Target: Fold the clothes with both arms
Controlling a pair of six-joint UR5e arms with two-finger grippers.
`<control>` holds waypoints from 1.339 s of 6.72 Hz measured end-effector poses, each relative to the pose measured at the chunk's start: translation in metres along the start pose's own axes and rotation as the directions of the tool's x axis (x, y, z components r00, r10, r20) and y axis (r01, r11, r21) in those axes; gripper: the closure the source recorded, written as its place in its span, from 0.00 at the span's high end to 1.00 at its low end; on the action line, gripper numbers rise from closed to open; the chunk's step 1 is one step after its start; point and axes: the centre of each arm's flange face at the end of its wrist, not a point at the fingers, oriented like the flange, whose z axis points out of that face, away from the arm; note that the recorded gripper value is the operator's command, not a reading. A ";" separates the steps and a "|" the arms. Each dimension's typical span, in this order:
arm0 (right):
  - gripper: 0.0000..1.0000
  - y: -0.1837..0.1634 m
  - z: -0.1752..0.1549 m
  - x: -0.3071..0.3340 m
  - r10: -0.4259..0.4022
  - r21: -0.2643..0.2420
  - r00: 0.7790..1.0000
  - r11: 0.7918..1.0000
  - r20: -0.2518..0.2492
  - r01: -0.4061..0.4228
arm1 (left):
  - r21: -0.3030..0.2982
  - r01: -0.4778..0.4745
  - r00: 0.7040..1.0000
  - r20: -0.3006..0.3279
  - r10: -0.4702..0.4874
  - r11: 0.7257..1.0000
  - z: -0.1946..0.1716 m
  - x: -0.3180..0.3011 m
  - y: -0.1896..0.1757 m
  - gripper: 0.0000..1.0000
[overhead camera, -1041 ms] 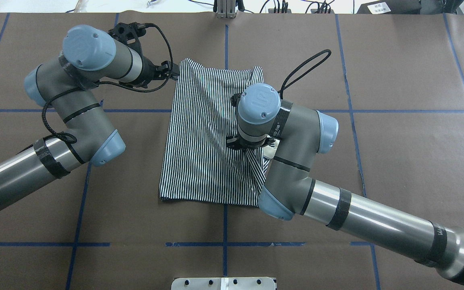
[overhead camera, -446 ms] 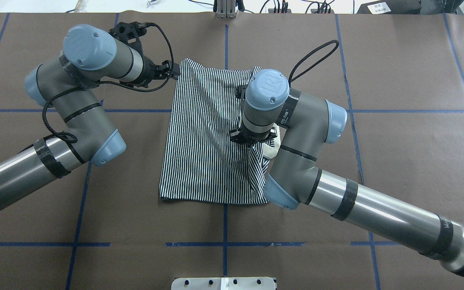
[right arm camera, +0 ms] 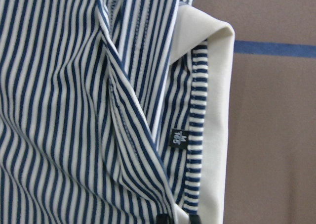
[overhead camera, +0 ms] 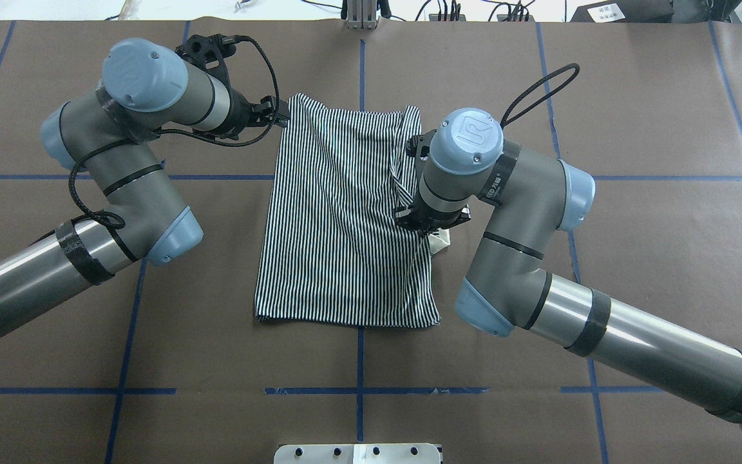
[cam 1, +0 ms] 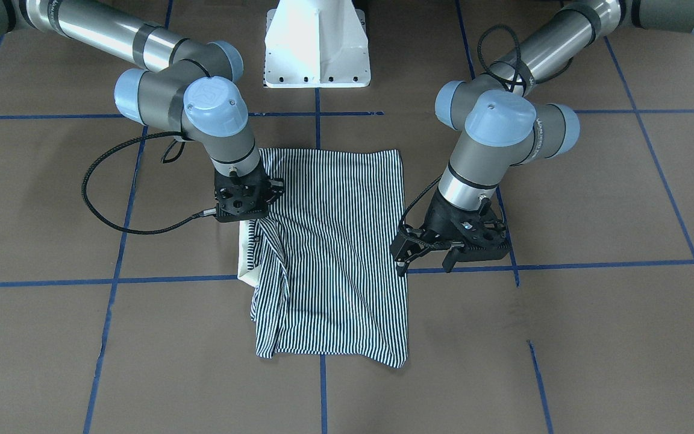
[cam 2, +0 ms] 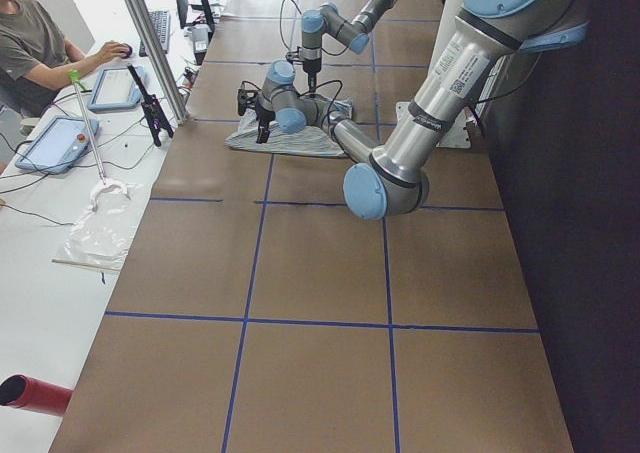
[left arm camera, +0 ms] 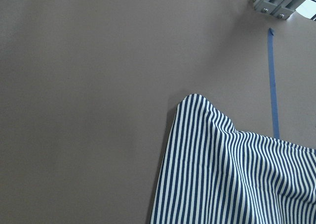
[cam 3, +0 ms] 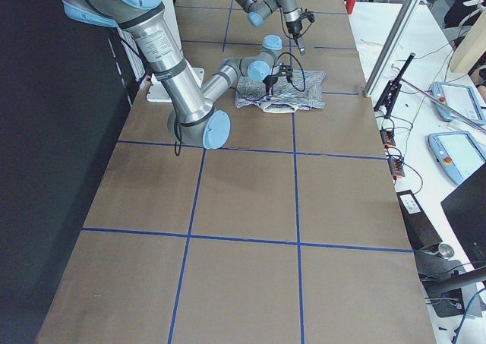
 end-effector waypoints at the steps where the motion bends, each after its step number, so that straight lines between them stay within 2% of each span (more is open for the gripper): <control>1: 1.00 0.007 0.003 0.015 0.004 -0.002 1.000 1.000 -0.009 -0.004 | 0.000 0.000 1.000 0.000 0.000 1.000 0.000 0.000 0.000 1.00; 3: 1.00 0.021 -0.002 0.030 0.002 -0.010 1.000 1.000 -0.010 -0.002 | 0.000 -0.001 1.000 0.001 0.001 1.000 0.001 -0.001 0.000 1.00; 4: 1.00 0.011 -0.011 0.013 0.006 -0.004 1.000 1.000 -0.013 -0.006 | 0.001 -0.004 1.000 -0.003 0.004 1.000 0.000 -0.001 0.000 1.00; 5: 0.98 -0.016 -0.021 -0.016 0.017 0.011 1.000 1.000 -0.017 -0.017 | 0.003 -0.007 1.000 -0.011 0.007 1.000 0.000 -0.001 0.000 1.00; 6: 0.90 -0.055 -0.028 -0.046 0.032 0.035 0.999 0.999 -0.032 -0.031 | 0.006 -0.010 1.000 -0.018 0.010 1.000 -0.001 -0.001 0.000 1.00; 7: 0.87 -0.087 -0.029 -0.061 0.033 0.067 0.998 0.997 -0.061 -0.029 | 0.007 -0.011 1.000 -0.020 0.011 1.000 -0.001 -0.002 0.000 1.00; 9: 0.88 -0.126 -0.013 -0.056 0.001 0.117 0.993 0.993 -0.115 0.012 | 0.010 -0.021 0.999 -0.024 0.021 1.000 -0.001 -0.005 -0.001 1.00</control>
